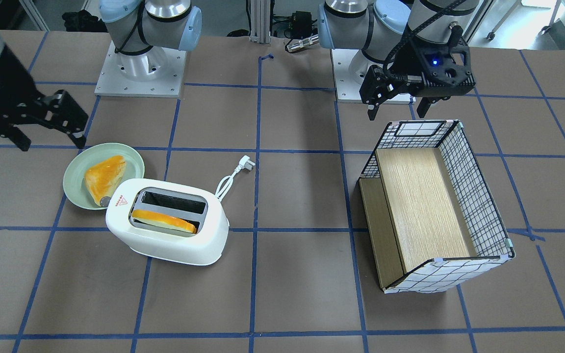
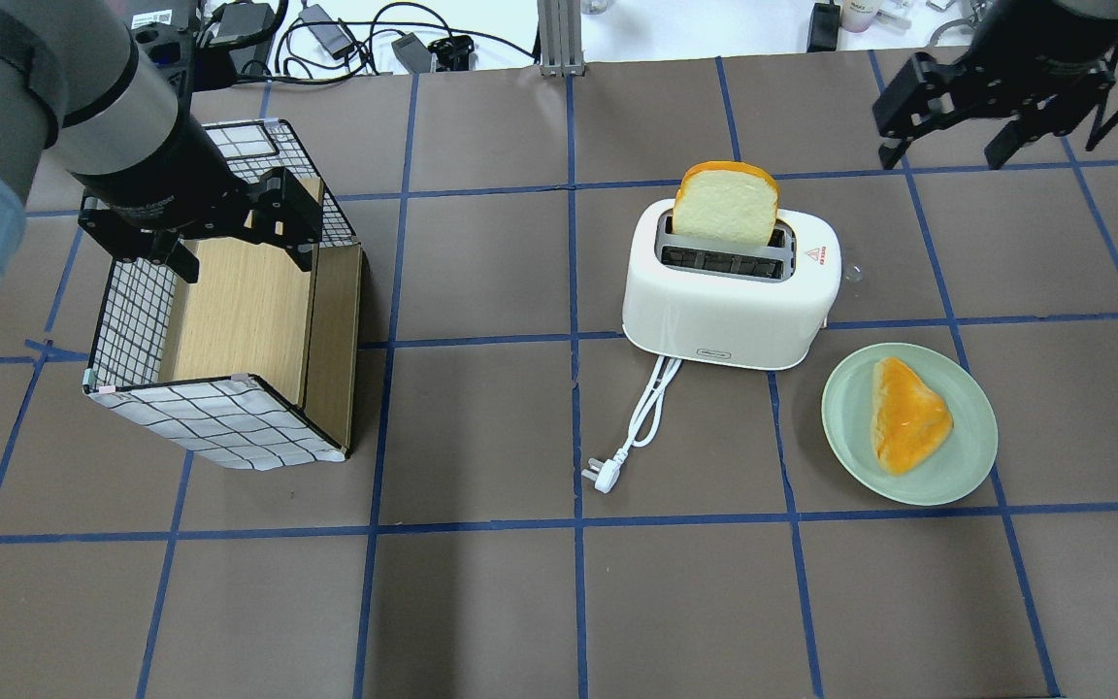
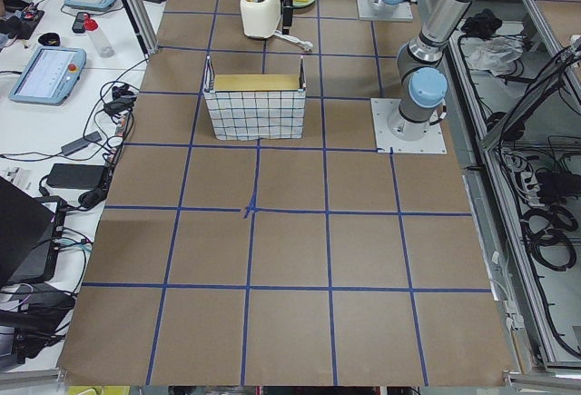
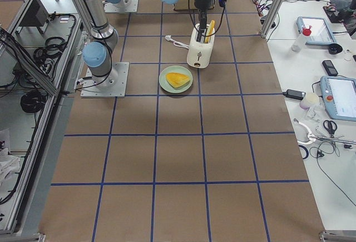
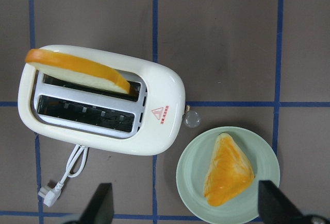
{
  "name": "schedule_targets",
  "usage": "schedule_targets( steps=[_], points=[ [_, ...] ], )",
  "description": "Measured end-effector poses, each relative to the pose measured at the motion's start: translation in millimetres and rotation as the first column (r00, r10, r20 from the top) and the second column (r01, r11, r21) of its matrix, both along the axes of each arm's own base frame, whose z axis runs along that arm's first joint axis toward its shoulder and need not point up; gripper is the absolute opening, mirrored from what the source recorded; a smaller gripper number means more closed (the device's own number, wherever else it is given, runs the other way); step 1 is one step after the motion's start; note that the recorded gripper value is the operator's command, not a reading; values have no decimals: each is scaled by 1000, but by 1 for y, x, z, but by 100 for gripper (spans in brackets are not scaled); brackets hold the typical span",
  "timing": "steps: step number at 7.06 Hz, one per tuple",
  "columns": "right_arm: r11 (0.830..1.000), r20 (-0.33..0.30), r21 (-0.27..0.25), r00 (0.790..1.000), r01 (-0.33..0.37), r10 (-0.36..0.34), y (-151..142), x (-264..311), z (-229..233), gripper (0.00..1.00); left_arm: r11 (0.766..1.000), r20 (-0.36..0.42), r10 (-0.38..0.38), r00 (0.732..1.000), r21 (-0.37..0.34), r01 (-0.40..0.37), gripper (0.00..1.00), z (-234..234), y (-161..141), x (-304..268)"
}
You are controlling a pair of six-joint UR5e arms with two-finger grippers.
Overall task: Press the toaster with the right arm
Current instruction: 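Move the right gripper down beside the toaster toward its lever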
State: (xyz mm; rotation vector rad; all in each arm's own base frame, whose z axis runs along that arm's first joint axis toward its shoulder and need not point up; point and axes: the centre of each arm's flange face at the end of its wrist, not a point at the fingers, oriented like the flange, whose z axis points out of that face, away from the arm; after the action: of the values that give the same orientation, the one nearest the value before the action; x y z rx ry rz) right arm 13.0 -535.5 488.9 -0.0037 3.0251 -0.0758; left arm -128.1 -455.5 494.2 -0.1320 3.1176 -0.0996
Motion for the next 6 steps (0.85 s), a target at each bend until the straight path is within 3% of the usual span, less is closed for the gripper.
schedule_targets(
  steps=[1,3,4,5,6],
  points=[
    [1000,56,22,998,3,-4,-7,-31,-16,88,1000,0,0,1000,0,0,100,0,0,0],
    [999,205,52,979,10,-20,-26,-43,-53,54,1000,0,0,1000,0,0,100,0,0,0],
    [998,272,59,962,6,-22,-32,-41,-70,31,1000,0,0,1000,0,0,100,0,0,0],
    [998,321,57,947,-18,-1,-38,-41,-87,18,1000,0,0,1000,0,0,100,0,0,0],
    [997,350,57,936,-44,22,-42,-46,-103,15,1000,0,0,1000,0,0,100,0,0,0]
  ],
)
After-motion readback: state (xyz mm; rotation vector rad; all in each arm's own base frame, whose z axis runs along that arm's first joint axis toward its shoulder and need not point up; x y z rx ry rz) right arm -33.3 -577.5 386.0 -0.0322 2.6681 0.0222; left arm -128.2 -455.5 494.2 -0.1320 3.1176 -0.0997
